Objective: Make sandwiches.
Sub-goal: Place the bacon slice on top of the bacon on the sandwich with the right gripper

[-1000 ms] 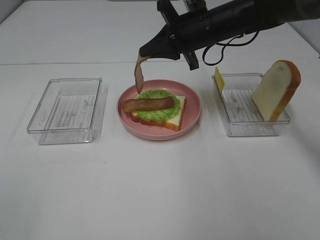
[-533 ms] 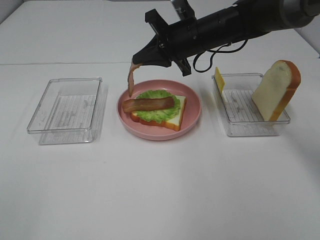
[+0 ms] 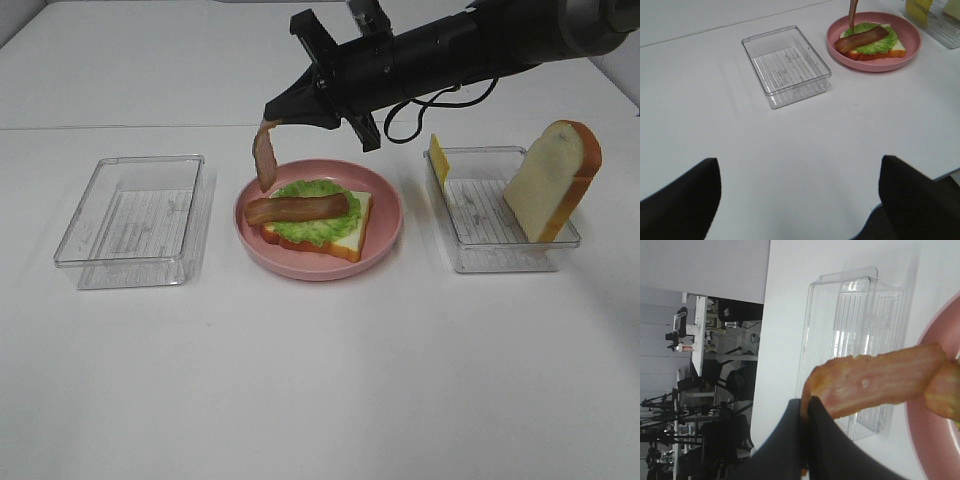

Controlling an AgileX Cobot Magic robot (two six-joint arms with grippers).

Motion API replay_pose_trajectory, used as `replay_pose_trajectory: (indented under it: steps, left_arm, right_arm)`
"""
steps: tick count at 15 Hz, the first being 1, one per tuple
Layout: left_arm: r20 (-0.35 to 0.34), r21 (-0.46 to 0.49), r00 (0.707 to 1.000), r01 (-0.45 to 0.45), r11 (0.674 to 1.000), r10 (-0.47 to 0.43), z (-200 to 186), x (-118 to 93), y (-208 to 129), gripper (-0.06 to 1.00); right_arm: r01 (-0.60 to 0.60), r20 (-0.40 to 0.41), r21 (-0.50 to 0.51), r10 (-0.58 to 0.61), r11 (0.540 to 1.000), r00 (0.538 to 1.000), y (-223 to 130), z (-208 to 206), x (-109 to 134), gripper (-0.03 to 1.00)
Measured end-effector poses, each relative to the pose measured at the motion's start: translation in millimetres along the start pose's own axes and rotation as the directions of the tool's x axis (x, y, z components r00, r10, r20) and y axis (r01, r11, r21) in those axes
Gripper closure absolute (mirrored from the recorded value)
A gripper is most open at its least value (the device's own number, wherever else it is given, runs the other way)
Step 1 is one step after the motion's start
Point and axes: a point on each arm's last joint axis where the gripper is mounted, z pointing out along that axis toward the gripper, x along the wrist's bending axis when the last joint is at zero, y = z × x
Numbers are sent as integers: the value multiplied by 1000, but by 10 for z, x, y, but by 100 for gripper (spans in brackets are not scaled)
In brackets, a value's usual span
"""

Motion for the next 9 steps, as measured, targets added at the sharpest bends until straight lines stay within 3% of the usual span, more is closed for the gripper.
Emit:
replay_pose_trajectory:
  steps: [7,9]
  left_arm:
    - [0,0,1000,0,1000,0,0,0,0,13]
    - [0,0,1000,0,1000,0,0,0,0,13]
  right_arm:
    - [-21,26,34,20,999,999,-37,113,-200,97]
    - [5,151,62,-14,998,988,-61,89,-292,97]
